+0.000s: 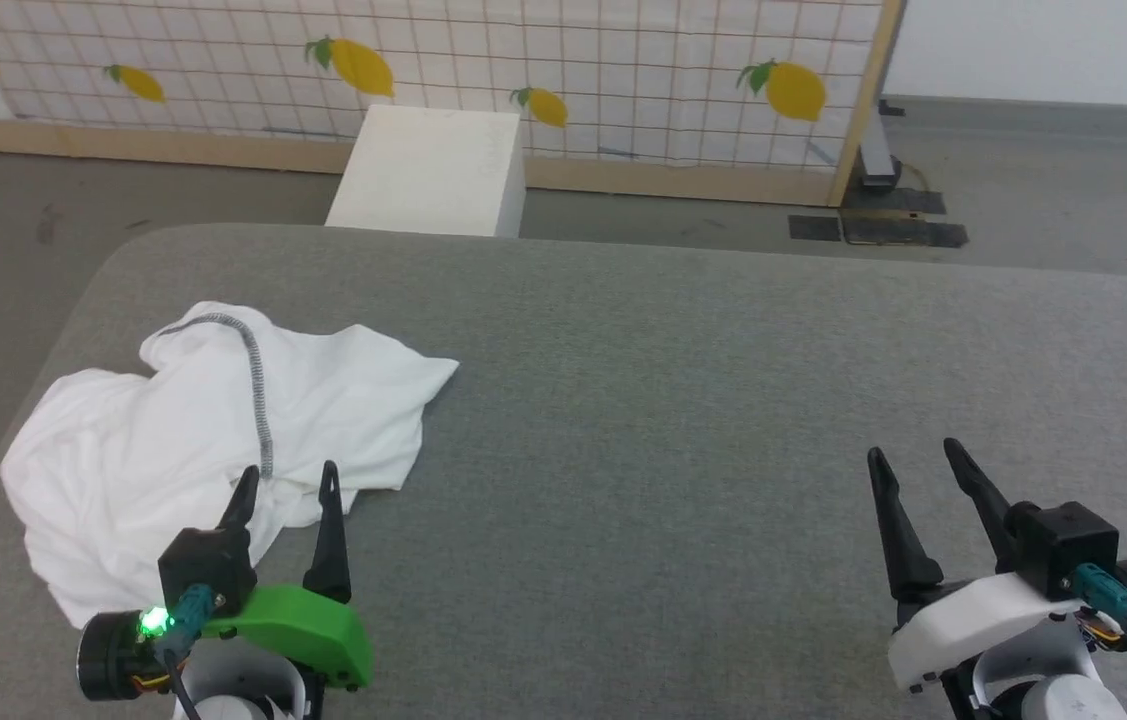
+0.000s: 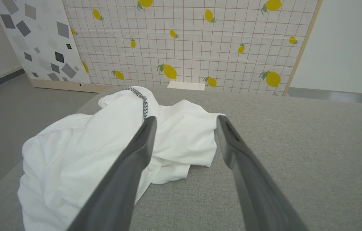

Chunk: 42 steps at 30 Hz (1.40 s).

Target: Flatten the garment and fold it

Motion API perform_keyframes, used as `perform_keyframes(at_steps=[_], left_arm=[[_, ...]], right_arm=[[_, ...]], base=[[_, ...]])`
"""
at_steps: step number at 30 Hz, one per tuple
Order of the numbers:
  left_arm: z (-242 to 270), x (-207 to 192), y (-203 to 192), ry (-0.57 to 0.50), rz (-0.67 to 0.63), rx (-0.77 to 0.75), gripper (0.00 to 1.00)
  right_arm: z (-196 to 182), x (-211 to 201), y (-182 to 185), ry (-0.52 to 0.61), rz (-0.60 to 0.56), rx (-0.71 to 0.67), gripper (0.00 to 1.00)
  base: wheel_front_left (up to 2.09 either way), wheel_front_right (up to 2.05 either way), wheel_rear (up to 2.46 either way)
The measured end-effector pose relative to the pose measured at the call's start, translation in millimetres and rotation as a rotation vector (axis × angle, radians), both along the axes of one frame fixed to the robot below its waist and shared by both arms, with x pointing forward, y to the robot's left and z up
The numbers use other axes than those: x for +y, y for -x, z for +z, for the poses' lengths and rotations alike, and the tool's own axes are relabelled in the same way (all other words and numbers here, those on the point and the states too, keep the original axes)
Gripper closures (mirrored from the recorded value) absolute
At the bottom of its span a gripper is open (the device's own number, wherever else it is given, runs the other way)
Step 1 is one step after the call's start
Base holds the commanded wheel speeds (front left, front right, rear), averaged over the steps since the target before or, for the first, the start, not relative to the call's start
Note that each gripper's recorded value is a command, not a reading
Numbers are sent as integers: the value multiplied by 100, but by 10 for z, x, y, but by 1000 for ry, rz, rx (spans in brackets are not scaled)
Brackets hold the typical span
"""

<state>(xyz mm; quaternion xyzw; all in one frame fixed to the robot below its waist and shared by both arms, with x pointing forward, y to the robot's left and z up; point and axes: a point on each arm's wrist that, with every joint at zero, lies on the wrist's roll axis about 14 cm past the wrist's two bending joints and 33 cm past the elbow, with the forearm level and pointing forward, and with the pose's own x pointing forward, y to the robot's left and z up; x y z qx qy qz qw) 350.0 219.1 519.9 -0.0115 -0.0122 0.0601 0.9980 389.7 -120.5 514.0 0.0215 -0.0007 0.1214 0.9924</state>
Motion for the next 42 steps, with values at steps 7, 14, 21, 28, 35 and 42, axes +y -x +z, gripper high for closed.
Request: perform_keyframes(at_steps=[7, 14, 21, 28, 35, 42], left_arm=[[-48, 166, 131, 8, 55, 6, 0], [-67, 330, 273, 14, 112, 2, 0], [-88, 485, 434, 16, 170, 1, 0], [-110, 615, 592, 20, 222, -3, 0], [-126, 723, 729, 23, 267, -8, 0], [-120, 804, 835, 23, 302, -19, 0]], right_arm=[[-59, 166, -42, -9, 47, 11, 0], [-93, 345, -89, -16, 96, 14, 0], [-133, 538, -117, -24, 149, 21, 0], [-147, 714, -132, -32, 197, 21, 0], [-157, 846, -137, -38, 233, 19, 0], [-152, 943, -137, -51, 258, 15, 0]], base=[[0, 0, 0], [0, 0, 0], [0, 0, 0], [0, 0, 0], [0, 0, 0], [0, 0, 0]])
